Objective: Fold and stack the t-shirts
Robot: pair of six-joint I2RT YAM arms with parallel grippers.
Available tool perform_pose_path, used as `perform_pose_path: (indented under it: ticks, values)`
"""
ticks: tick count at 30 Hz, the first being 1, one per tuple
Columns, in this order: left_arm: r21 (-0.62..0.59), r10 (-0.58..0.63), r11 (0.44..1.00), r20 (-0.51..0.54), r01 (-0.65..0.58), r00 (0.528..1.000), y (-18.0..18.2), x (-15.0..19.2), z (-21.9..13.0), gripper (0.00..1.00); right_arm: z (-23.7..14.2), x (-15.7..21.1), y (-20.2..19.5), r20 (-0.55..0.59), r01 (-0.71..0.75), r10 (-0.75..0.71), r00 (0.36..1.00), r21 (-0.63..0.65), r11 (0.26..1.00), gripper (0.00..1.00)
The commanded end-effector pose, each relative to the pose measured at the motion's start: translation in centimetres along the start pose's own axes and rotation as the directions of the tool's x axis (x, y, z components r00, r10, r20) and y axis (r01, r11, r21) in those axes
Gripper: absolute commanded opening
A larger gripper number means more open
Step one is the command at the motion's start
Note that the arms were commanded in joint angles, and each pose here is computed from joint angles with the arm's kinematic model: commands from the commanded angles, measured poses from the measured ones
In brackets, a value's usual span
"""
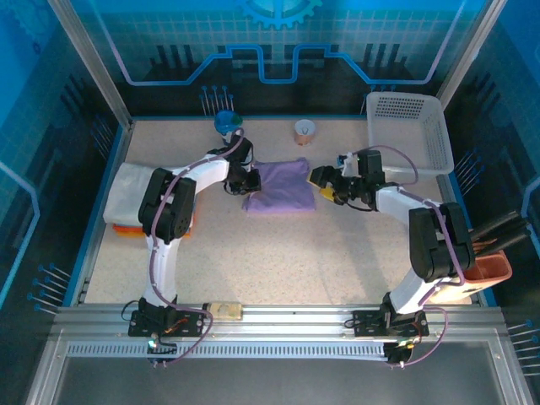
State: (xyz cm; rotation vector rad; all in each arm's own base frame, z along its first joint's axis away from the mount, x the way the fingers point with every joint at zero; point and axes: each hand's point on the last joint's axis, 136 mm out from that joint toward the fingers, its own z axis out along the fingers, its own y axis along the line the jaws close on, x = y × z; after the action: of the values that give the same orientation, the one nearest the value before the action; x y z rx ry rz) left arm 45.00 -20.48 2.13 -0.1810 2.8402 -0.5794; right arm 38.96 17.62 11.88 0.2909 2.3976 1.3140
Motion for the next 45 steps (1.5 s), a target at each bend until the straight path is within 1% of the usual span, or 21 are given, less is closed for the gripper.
perform_pose_path:
  ticks: [1, 2, 3, 4, 8, 11, 14, 17, 22, 24, 28, 32, 36, 37, 45]
  values:
    - [-0.074, 0.026, 0.997, -0.073, -0.031, 0.997, 0.2, 2.4, 1.4, 0.07, -1.1, -0.7, 0.2, 0.026, -0.006, 0.007, 1.0, -0.035, 0.999, 0.87]
    - [-0.092, 0.034, 0.995, -0.068, -0.04, 0.997, 0.4, 2.4, 1.0, 0.05, -1.1, -0.8, 0.1, 0.028, -0.007, 0.008, 1.0, -0.036, 0.999, 0.87]
    - [-0.114, 0.045, 0.992, -0.059, -0.051, 0.997, 0.6, 2.2, 0.5, 0.01, -1.3, -0.9, 0.1, 0.031, -0.007, 0.008, 0.999, -0.038, 0.999, 0.87]
    - [-0.142, 0.058, 0.988, -0.048, -0.064, 0.997, 0.8, 2.1, -0.1, 0.0, -1.3, -0.4, -0.5, 0.023, -0.022, 0.023, 0.999, -0.03, 0.999, 0.87]
    - [-0.231, 0.126, 0.965, -0.008, -0.124, 0.992, 1.5, 1.4, -3.8, 0.0, -1.6, -0.1, -1.0, 0.017, -0.029, 0.029, 0.999, -0.02, 0.999, 0.87]
    - [-0.284, 0.189, 0.943, 0.021, -0.175, 0.982, 1.6, 1.0, -7.3, 0.0, -1.7, 0.1, -1.2, 0.013, -0.031, 0.031, 0.999, -0.009, 0.999, 0.86]
    - [-0.296, 0.257, 0.927, 0.054, -0.231, 0.965, 1.0, 0.8, -11.0, 0.0, -1.6, 0.3, -1.5, 0.005, -0.04, 0.04, 0.999, -0.009, 0.999, 0.86]
    - [-0.353, 0.322, 0.893, 0.064, -0.281, 0.944, 1.3, 1.1, -14.8, 0.0, -1.5, 0.4, -1.6, -0.002, -0.059, 0.059, 0.998, -0.028, 0.998, 0.86]
    - [-0.484, 0.414, 0.81, 0.069, -0.332, 0.908, 2.9, 1.7, -21.1, 0.0, -1.5, 0.4, -1.2, -0.009, -0.062, 0.062, 0.998, -0.041, 0.997, 0.86]
    - [-0.515, 0.436, 0.788, 0.079, -0.337, 0.897, 3.2, 1.9, -23.1, 0.0, -1.5, 0.5, -1.0, -0.014, -0.063, 0.063, 0.998, -0.047, 0.997, 0.85]
    - [-0.552, 0.459, 0.768, 0.12, -0.325, 0.88, 3.8, 2.1, -27.1, 0.0, -1.3, 0.5, -0.8, -0.028, -0.069, 0.067, 0.997, -0.055, 0.996, 0.85]
    - [-0.574, 0.448, 0.764, 0.142, -0.295, 0.883, 4.8, 2.4, -29.9, 0.0, -1.0, 0.6, -0.8, -0.044, -0.071, 0.068, 0.997, -0.051, 0.996, 0.85]
    - [-0.636, 0.453, 0.718, 0.119, -0.282, 0.884, 6.1, 3.0, -32.3, 0.0, -0.8, 0.9, -0.9, -0.055, -0.077, 0.074, 0.996, -0.047, 0.996, 0.85]
    - [-0.64, 0.454, 0.716, 0.123, -0.279, 0.883, 6.2, 3.0, -32.7, 0.0, -0.7, 1.0, -0.9, -0.058, -0.078, 0.076, 0.995, -0.046, 0.996, 0.85]
    - [-0.68, 0.468, 0.689, 0.153, -0.251, 0.87, 7.4, 2.6, -35.1, 0.0, -0.6, 0.6, 0.1, -0.064, -0.058, 0.055, 0.996, -0.046, 0.997, 0.85]
